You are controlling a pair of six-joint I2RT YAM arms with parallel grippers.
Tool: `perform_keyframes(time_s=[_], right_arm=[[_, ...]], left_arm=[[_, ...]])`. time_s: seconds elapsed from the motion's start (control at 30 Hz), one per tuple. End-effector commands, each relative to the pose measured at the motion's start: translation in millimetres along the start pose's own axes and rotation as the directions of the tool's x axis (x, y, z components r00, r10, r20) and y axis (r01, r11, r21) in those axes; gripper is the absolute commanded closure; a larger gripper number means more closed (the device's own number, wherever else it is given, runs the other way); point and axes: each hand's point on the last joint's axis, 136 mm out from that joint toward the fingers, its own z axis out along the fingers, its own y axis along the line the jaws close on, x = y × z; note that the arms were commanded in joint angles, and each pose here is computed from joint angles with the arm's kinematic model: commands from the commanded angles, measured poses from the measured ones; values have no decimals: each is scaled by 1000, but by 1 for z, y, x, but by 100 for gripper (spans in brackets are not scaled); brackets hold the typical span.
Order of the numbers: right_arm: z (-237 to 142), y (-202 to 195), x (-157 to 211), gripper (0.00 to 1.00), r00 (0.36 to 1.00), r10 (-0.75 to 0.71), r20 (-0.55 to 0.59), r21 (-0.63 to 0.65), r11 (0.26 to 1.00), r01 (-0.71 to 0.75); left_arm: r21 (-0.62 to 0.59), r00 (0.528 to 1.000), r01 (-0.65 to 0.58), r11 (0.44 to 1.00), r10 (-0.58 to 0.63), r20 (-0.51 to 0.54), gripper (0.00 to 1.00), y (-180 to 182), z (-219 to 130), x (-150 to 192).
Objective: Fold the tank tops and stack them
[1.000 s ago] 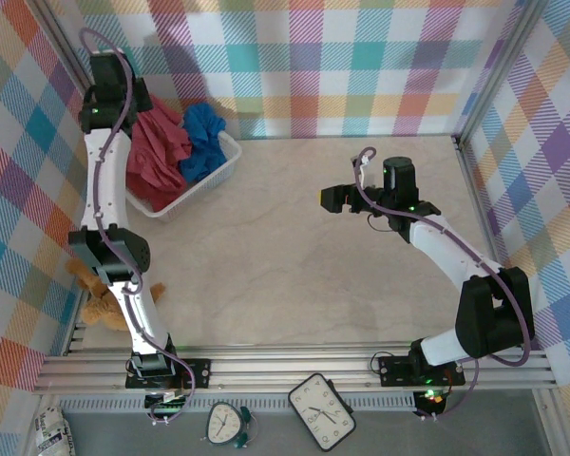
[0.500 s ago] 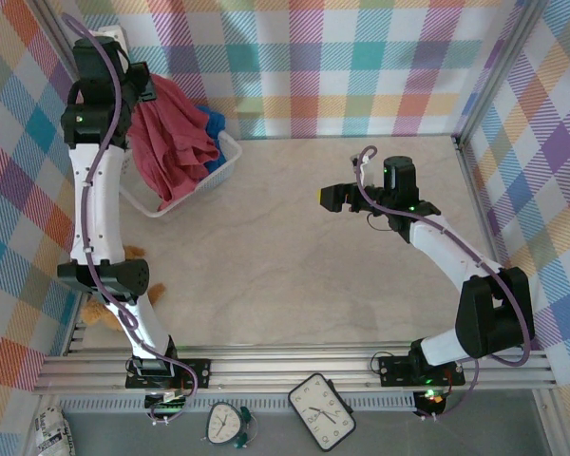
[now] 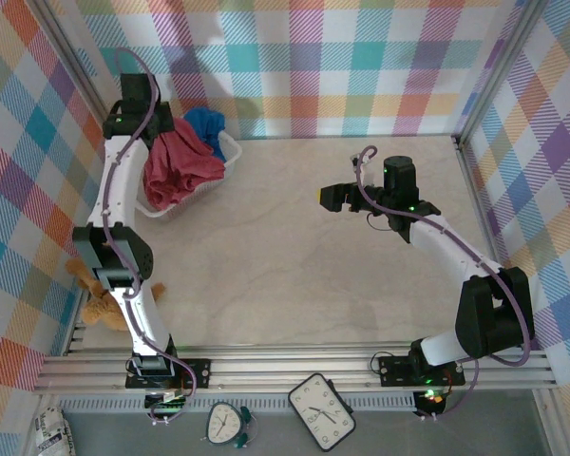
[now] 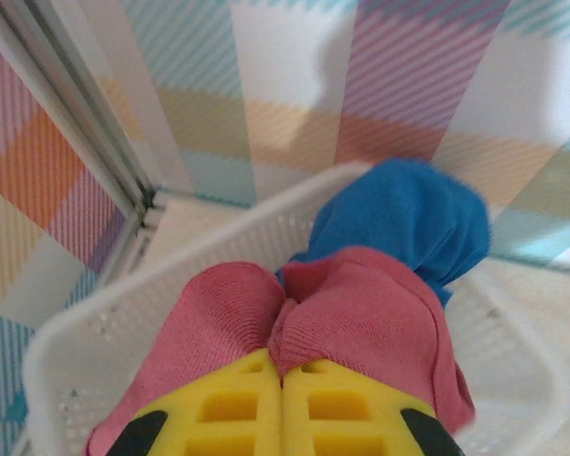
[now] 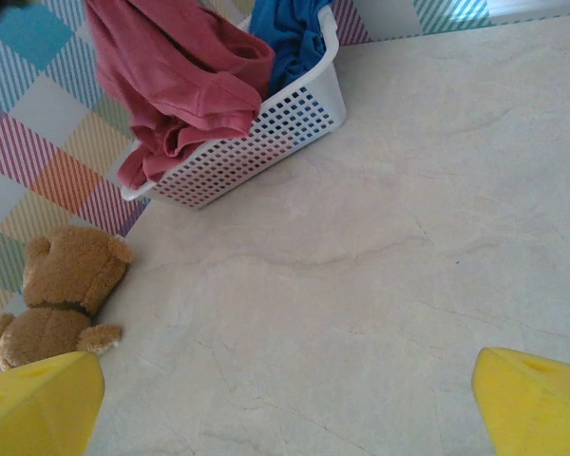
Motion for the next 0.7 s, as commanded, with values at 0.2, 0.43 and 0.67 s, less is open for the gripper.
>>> perform_keyframes(time_s=[0.2,0.43,0.67], right_arm=[[3,1,5,1,1000,-19,-14,-4,1000,19],[8,-5,7,1,1000,-14,-25,4,1000,14],[9,-9,11,1,999,-9,-37,17,1000,9]], left_arm=[[-11,990,23,1000,-24,-137,56,14,54,42],[151,970,78,985,-40,-238,39,-24,39,63],[177,942,61,982,2,-336,38,-78,46,99]])
